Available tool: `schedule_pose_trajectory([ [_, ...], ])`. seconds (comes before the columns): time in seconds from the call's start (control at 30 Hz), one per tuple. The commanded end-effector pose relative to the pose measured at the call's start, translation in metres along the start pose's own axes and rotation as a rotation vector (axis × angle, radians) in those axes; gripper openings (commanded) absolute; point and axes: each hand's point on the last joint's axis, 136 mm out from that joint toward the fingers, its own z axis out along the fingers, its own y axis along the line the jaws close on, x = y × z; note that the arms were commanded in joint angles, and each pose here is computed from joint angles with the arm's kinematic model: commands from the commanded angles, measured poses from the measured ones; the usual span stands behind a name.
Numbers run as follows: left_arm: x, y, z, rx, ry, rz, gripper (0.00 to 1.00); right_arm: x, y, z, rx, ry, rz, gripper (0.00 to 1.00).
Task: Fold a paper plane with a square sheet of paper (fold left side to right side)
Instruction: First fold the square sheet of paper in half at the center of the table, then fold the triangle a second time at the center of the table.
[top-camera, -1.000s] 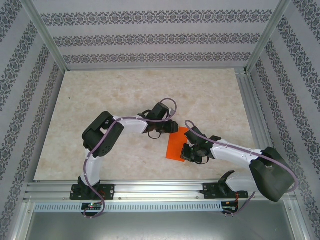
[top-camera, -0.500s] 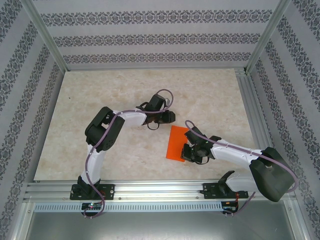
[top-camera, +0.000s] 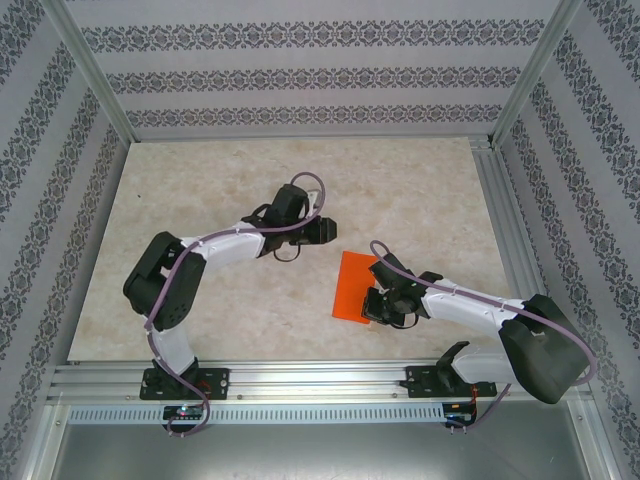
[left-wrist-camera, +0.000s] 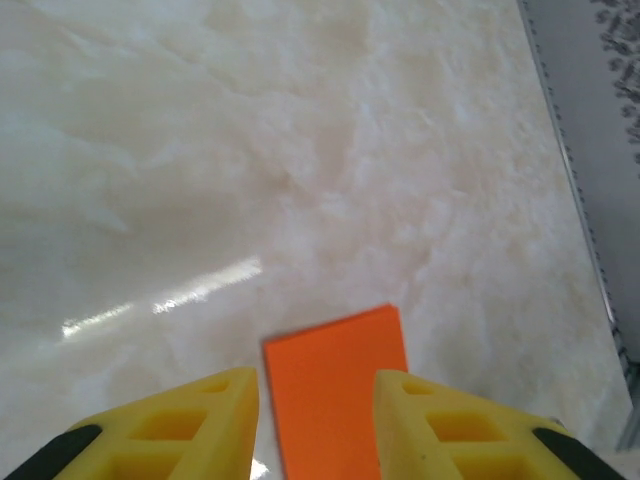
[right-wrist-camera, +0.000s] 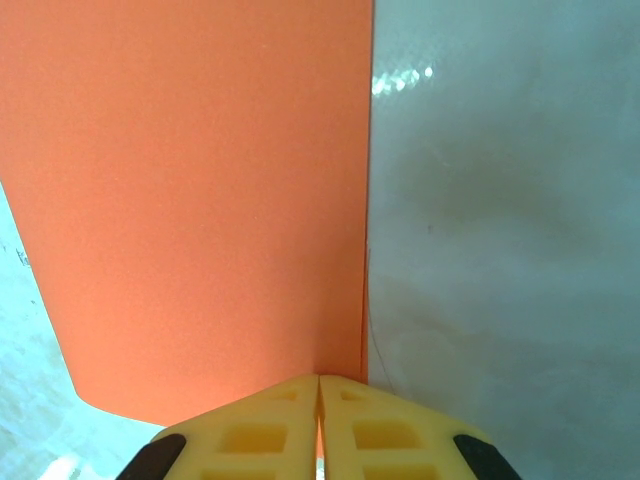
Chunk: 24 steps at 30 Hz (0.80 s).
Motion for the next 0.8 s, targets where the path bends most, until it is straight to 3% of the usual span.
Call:
schedule_pose_trajectory([
  [0.0,0.046,-0.020,0.006,0.071,0.099,-0.006,0.37,0.009,-0.019,0.003,0.090,0.025,-0.015,0.10],
  [0.1,0.073,-0.029,0.007,0.076,0.137,-0.014,0.37,0.004,-0.008,0.000,0.039,0.001,-0.029,0.11],
  [0.17,0.085,-0.031,0.003,0.066,0.144,-0.018,0.37,-0.004,0.006,-0.010,-0.022,-0.031,-0.050,0.19],
  [0.3,0.089,-0.023,-0.018,0.016,0.111,-0.005,0.41,-0.024,0.022,-0.040,-0.156,-0.119,-0.047,0.31],
  [0.53,0.102,-0.024,-0.038,0.014,0.129,-0.013,0.46,-0.061,0.012,-0.071,-0.319,-0.248,0.013,0.42],
  [0.77,0.129,-0.031,-0.031,0.026,0.177,-0.030,0.45,-0.072,0.008,-0.056,-0.307,-0.171,0.046,0.47],
])
